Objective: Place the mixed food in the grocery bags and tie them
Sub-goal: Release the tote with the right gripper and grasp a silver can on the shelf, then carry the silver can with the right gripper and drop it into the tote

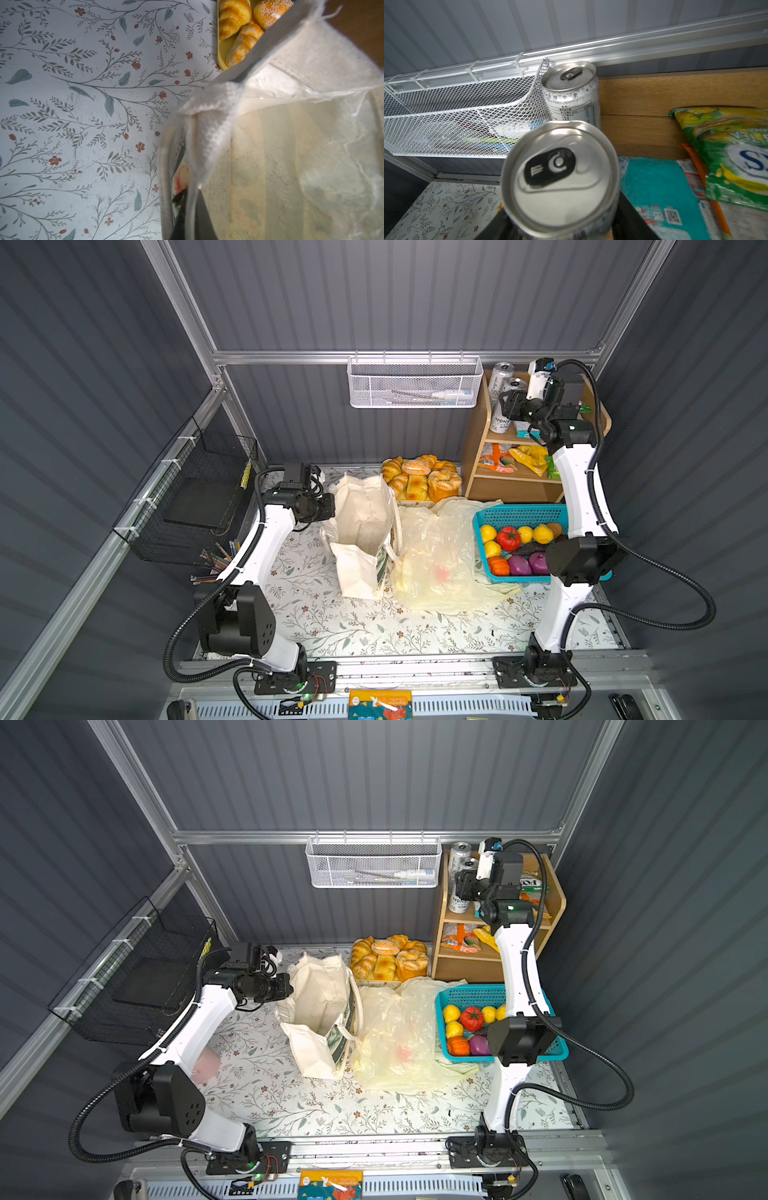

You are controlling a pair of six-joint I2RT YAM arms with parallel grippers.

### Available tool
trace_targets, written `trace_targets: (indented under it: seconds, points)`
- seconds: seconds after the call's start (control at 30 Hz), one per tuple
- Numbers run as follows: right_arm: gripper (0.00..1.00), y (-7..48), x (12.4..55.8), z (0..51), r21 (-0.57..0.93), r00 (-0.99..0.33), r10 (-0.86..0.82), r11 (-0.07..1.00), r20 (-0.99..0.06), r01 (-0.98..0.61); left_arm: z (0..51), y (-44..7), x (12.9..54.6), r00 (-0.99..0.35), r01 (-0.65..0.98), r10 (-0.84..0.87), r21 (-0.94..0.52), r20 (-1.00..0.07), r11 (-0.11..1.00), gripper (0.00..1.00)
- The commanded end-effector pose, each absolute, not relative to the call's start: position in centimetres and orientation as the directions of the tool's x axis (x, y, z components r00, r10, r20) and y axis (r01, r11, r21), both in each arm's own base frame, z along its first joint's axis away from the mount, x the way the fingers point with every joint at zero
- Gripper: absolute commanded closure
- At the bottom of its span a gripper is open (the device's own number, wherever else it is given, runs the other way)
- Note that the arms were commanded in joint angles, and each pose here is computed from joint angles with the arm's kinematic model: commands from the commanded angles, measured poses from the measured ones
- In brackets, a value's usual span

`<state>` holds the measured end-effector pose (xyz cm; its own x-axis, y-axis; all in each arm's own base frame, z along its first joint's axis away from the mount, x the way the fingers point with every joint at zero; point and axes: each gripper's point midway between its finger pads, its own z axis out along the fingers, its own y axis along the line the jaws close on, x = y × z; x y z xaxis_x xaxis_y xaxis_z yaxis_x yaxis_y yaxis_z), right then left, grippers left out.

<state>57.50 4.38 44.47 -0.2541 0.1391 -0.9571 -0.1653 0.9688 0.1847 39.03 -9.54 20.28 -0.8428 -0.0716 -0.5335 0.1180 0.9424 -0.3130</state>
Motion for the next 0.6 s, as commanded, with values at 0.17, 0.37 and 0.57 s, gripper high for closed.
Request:
trace_targets:
  seconds: [0.17, 0.37, 0.57]
  points:
    - [0.93, 5.3, 54.4, 50.1, 0.187, -0.116, 0.167, 0.962, -0.979, -0.198, 18.5, -9.8, 38.1, -0.885, 0.111, -0.050, -0.315, -0.464, 0.942, 1.00]
    - [1.00, 5.9, 51.5, 54.1, 0.192, -0.031, 0.190, 0.954, -0.981, -0.231, 18.4, -9.8, 38.0, -0.886, 0.114, -0.048, -0.317, -0.461, 0.942, 1.00]
    - [1.00, 7.5, 48.4, 56.9, 0.169, 0.017, 0.182, 0.944, -0.983, -0.282, 18.4, -9.9, 38.0, -0.886, 0.116, -0.046, -0.316, -0.462, 0.942, 1.00]
